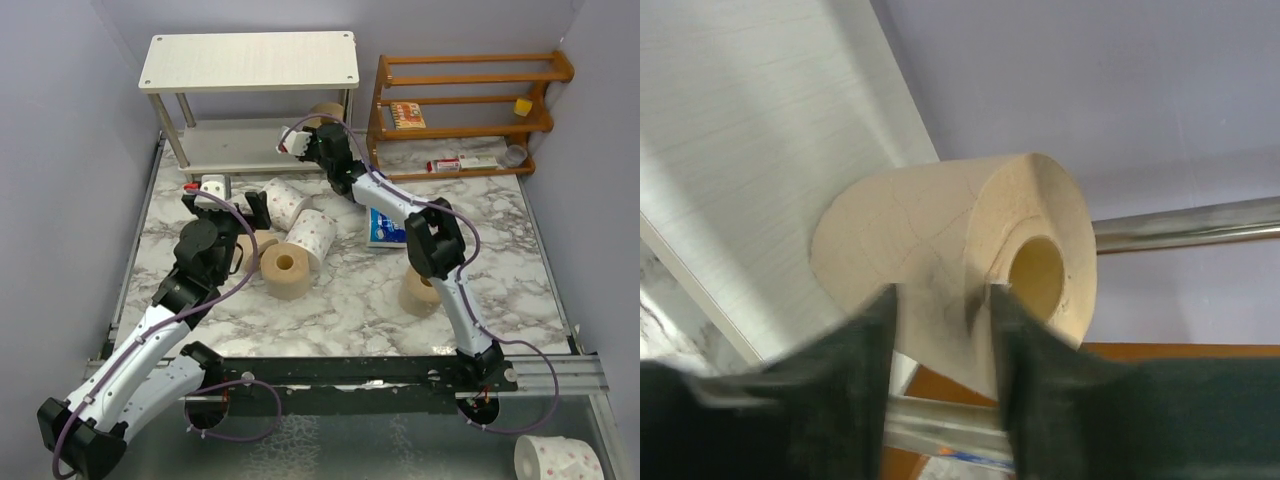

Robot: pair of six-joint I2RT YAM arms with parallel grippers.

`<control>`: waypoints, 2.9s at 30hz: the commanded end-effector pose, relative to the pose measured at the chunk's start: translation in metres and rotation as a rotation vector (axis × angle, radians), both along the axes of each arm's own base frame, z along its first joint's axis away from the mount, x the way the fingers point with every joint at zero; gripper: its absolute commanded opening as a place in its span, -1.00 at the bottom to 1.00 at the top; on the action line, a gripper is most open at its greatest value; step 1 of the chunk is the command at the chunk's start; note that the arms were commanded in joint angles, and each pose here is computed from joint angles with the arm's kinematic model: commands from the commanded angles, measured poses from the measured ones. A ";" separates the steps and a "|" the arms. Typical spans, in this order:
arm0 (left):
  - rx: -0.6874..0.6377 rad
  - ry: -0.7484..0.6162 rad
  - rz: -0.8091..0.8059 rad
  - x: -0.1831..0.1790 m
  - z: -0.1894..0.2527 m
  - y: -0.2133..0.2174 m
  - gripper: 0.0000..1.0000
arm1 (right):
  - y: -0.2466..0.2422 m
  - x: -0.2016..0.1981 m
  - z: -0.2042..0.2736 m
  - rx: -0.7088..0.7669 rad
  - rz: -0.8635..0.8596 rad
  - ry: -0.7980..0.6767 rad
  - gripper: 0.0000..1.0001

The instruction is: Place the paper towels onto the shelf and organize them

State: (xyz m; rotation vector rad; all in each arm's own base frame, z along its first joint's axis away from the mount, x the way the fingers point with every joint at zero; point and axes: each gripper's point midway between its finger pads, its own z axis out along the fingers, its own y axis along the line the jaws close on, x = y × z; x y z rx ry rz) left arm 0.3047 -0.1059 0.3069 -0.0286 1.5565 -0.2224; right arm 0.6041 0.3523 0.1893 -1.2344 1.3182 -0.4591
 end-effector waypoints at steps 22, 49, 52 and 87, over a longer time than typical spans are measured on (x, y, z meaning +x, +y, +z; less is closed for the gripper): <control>0.001 -0.034 -0.020 0.001 0.014 -0.003 0.90 | -0.101 -0.369 0.051 0.026 0.506 0.786 0.97; 0.154 0.050 0.129 0.019 -0.013 0.019 0.85 | -0.256 -0.415 -0.088 -0.142 0.009 0.748 0.16; 0.157 0.054 0.122 0.020 -0.014 0.017 0.85 | -0.262 -0.412 -0.090 -0.149 -0.024 0.726 -0.15; 0.138 0.098 0.095 0.021 -0.019 0.010 0.82 | -0.074 -0.227 0.159 0.110 0.387 0.229 -0.98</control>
